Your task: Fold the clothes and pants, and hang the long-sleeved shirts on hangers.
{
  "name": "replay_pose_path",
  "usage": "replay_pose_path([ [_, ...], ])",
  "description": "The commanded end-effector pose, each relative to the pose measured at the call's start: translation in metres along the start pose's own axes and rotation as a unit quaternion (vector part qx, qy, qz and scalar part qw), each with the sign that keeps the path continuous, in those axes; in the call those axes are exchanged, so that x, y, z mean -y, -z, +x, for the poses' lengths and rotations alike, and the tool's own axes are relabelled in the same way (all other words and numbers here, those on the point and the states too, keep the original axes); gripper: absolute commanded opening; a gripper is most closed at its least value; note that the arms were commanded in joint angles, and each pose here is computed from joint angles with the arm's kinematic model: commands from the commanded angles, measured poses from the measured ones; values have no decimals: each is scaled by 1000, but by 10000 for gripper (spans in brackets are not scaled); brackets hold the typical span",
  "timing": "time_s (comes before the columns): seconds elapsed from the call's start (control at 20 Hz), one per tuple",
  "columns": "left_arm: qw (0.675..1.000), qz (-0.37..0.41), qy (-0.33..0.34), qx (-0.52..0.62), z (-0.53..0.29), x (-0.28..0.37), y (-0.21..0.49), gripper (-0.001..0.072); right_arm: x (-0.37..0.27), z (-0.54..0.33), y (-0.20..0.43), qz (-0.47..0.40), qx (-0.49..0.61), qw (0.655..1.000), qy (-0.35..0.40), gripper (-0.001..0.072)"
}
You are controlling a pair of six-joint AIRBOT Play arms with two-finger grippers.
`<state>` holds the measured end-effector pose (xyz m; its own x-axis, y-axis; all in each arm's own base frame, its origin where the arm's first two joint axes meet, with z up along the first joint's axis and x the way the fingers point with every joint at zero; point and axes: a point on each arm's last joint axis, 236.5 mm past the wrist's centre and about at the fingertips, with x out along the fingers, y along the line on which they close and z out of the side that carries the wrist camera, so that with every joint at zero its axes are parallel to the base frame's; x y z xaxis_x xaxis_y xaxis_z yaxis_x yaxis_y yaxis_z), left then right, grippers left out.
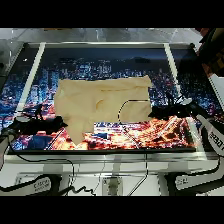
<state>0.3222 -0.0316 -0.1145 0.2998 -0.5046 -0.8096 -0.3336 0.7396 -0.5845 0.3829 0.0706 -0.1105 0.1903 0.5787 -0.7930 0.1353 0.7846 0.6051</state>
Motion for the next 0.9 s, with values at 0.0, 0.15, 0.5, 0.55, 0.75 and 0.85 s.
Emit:
replay_pose_path([
  [0.0,1000,21,14,15,-2,16,-13,19,-16,-16,-15,-32,23,999,-7,7],
  [0.15,994,63,26,82,-41,44,-58,19,-35,-49,-42,-83,68,994,8,7],
  [0.5,875,307,46,372,-272,212,-123,19,-163,-209,-58,-296,239,925,17,7],
  [0.55,841,324,41,432,-319,233,-119,19,-186,-242,-51,-322,277,905,21,8],
  [0.75,667,325,29,670,-495,286,-61,19,-280,-377,1,-409,445,796,37,7],
  [0.85,574,312,36,757,-566,298,-6,19,-321,-442,44,-438,528,726,41,8],
])
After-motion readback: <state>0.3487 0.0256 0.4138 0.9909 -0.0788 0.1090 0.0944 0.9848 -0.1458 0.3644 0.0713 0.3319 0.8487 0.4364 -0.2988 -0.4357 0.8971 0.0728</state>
